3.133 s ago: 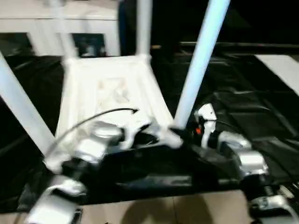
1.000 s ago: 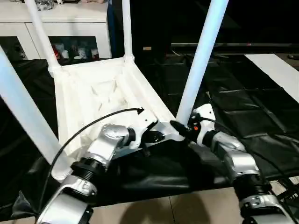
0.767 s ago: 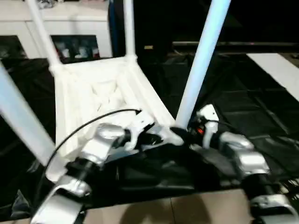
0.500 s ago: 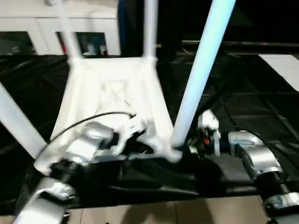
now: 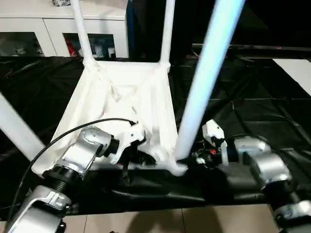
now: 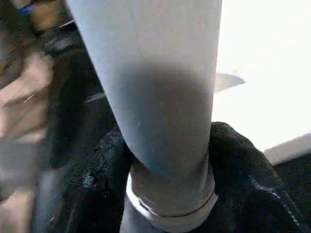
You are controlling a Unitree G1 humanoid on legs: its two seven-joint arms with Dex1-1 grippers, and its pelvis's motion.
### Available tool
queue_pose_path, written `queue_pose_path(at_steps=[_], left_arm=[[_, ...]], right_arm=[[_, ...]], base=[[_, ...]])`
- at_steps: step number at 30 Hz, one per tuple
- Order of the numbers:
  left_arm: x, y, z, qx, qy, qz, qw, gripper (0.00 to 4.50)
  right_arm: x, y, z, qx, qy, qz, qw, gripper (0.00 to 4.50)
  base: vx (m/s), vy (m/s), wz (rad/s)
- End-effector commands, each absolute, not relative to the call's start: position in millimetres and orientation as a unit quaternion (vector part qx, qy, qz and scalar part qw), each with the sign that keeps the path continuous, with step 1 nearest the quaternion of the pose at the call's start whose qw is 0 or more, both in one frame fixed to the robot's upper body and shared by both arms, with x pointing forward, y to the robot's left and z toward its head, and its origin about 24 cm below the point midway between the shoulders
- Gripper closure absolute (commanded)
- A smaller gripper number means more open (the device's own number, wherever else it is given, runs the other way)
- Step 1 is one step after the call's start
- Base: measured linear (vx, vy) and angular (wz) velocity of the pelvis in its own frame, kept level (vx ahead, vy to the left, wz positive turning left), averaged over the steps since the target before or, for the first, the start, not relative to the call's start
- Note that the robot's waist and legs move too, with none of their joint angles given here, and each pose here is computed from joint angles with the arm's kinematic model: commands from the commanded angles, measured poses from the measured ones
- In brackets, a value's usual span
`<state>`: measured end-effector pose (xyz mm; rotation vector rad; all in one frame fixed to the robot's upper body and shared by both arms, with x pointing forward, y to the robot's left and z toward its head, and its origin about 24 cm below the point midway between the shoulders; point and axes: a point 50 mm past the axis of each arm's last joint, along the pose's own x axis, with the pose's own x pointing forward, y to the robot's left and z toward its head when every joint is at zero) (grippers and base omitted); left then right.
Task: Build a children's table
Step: Rotate leg to tighten
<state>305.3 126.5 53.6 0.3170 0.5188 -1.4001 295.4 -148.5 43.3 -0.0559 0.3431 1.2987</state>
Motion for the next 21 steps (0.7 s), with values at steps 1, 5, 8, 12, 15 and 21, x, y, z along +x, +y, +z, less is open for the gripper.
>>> queue_pose_path(at_steps=[1,5,8,12,15,21], left_arm=[[321.4,107.5,67.0,0.148,0.184,-0.594,0.769,4.50],[336.1,79.1,68.0,0.128,0.166,-0.529,0.822,4.50],[337.0,61.1,66.5,0.121,0.160,-0.518,0.831,4.50],[332.8,46.5,62.9,0.123,0.155,-0.530,0.824,4.50],[329.0,44.3,61.1,0.130,0.154,-0.551,0.810,4.50],[325.1,62.0,61.4,0.145,0.157,-0.585,0.782,4.50]], right_arm=[[297.3,-134.9,25.8,-0.012,0.175,0.553,0.814,2.42],[306.5,-121.2,7.4,0.011,0.185,0.422,0.888,2.47],[310.4,-104.4,3.7,0.025,0.182,0.374,0.909,2.49],[309.1,-76.9,9.1,0.034,0.151,0.405,0.901,2.49],[304.7,-64.3,17.1,0.048,0.129,0.467,0.873,1.95],[301.1,-86.3,22.5,0.024,0.139,0.527,0.838,1.44]], base=[[0.000,0.000,0.00],[0.000,0.000,0.00],[0.000,0.000,0.00],[0.000,0.000,0.00],[0.000,0.000,0.00],[0.000,0.000,0.00]])
